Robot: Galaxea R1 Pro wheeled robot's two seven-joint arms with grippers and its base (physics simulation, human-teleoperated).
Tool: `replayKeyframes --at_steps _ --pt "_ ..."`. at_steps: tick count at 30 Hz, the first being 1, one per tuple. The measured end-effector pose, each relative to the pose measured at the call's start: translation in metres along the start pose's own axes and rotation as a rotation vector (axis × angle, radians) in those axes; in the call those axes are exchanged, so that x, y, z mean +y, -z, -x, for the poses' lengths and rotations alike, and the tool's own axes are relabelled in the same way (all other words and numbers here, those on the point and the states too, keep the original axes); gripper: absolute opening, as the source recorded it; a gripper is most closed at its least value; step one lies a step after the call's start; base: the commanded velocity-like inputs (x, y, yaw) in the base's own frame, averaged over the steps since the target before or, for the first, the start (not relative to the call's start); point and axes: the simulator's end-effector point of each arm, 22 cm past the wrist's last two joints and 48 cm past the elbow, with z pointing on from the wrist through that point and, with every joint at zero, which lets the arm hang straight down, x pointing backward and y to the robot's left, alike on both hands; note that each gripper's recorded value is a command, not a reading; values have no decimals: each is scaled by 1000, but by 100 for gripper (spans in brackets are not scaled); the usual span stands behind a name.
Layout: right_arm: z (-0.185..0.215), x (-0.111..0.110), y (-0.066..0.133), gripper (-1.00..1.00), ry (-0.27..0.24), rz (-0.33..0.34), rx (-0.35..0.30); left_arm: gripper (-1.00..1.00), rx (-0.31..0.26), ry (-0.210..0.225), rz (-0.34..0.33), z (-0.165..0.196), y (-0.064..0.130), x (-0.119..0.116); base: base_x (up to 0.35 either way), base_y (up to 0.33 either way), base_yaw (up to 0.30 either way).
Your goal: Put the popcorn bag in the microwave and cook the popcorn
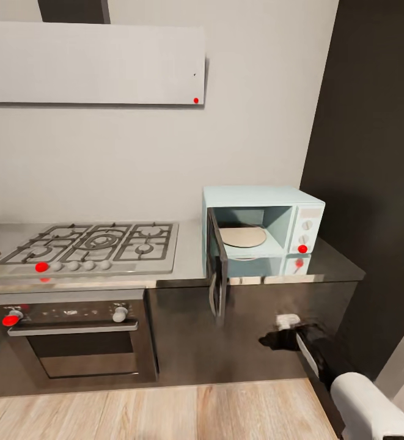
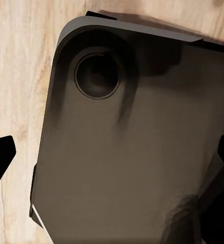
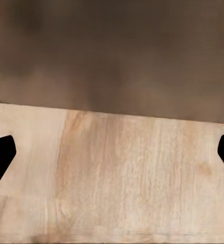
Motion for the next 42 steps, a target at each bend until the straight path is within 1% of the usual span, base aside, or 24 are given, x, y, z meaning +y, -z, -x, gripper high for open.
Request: replayKeyframes --at_steps 2,3,5,7,8,9,10,12,13,14,17,20,28,33,35,38,42 --pt "-67 -5 -26 100 -10 -8 69 100 0 0 0 0 0 0 0 0 0" --pt "-99 -6 -34 100 -14 -15 97 100 0 1 0 0 0 0 0 0 0" --pt "-144 -6 -40 100 -25 -19 143 100 0 1 0 0 0 0 0 0 0" --pt "-197 -4 -40 100 -28 -24 176 100 0 1 -1 0 0 -1 0 0 0" --pt "-247 0 -36 100 -36 -24 219 100 0 0 -1 0 0 -1 0 0 0" --pt "-317 7 -25 100 -43 -19 290 100 1 0 -1 0 0 -1 0 0 0" --pt "-358 13 -16 100 -49 -13 328 100 0 0 -1 0 0 -1 0 0 0" --pt "-423 31 3 100 -54 5 359 100 0 1 -1 0 0 -1 0 0 0" --pt "-444 40 10 100 -56 14 369 100 0 1 -1 0 0 -1 0 0 0" --pt "-472 45 22 100 -59 5 393 100 0 2 0 0 0 -1 0 0 0" --pt "-510 45 40 100 -64 -25 439 100 0 3 2 0 0 0 0 0 0" --pt "-527 45 49 100 -68 -38 469 100 -1 5 7 0 0 1 0 0 117" --pt "-531 42 51 100 -64 -54 485 100 -1 8 10 0 0 2 0 0 258" --pt "-531 42 51 100 -63 -55 484 100 -16 9 11 3 0 1 0 0 273" --pt "-530 40 51 100 -57 -68 483 100 -17 9 11 3 0 1 0 0 273" --pt "-531 32 51 100 -41 -112 486 100 -17 10 12 3 0 2 0 0 273" --pt "-531 28 52 100 -35 -128 487 100 -17 10 11 3 0 1 0 0 273"
